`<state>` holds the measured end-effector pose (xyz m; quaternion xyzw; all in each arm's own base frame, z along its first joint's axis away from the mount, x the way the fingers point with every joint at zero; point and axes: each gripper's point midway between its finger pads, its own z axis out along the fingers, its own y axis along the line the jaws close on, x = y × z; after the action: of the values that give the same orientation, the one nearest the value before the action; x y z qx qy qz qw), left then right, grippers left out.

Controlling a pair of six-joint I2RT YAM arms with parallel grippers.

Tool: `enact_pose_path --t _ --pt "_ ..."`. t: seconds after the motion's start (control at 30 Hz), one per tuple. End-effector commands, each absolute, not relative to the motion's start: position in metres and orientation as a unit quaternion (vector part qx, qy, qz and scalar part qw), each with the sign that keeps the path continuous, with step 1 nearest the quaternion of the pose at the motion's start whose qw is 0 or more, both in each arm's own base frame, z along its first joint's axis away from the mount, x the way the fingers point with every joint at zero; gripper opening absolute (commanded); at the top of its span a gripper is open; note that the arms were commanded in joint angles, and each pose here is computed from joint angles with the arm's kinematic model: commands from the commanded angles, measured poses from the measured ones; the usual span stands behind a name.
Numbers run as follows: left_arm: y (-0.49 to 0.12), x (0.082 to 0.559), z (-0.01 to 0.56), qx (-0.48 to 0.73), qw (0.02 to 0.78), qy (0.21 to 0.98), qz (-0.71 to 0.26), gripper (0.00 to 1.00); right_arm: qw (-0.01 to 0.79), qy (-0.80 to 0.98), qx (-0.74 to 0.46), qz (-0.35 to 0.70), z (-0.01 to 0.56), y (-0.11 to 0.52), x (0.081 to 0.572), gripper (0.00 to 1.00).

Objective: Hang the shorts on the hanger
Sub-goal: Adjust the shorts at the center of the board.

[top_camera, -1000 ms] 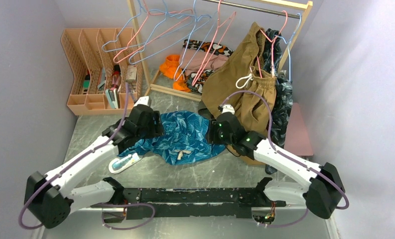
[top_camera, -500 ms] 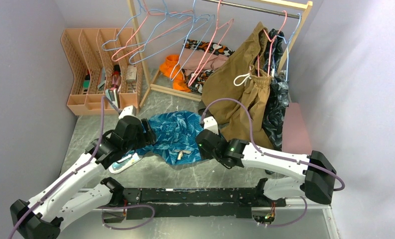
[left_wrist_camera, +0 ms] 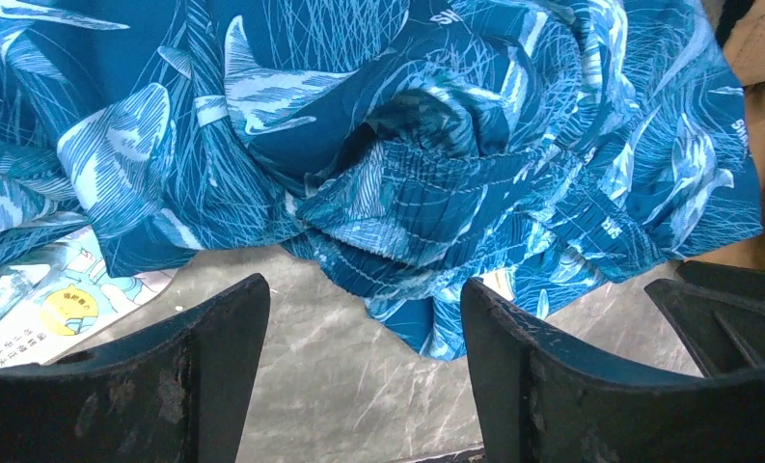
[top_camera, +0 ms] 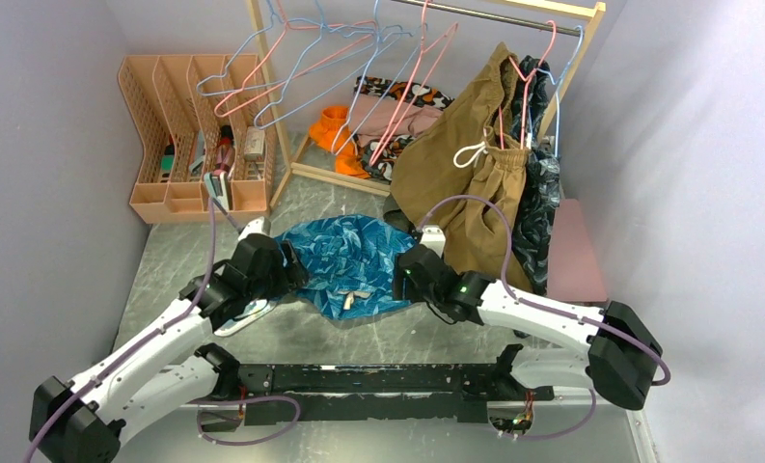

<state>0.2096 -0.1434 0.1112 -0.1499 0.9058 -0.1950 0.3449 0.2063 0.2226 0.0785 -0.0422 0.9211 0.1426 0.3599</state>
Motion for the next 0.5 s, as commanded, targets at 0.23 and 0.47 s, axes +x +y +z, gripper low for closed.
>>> enact_pose_path --t 0.23,0.47 --pt "-0.144 0.237 0.093 -0.13 0.355 0.912 -0.161 0.71 0.36 0.914 -0.025 0.185 0.08 0.23 0.209 0.64" --pt "-0.143 0.247 0.092 -0.113 0.36 0.915 -0.144 0.28 0.375 0.904 -0.034 0.2 0.096 0.231 0.209 0.64"
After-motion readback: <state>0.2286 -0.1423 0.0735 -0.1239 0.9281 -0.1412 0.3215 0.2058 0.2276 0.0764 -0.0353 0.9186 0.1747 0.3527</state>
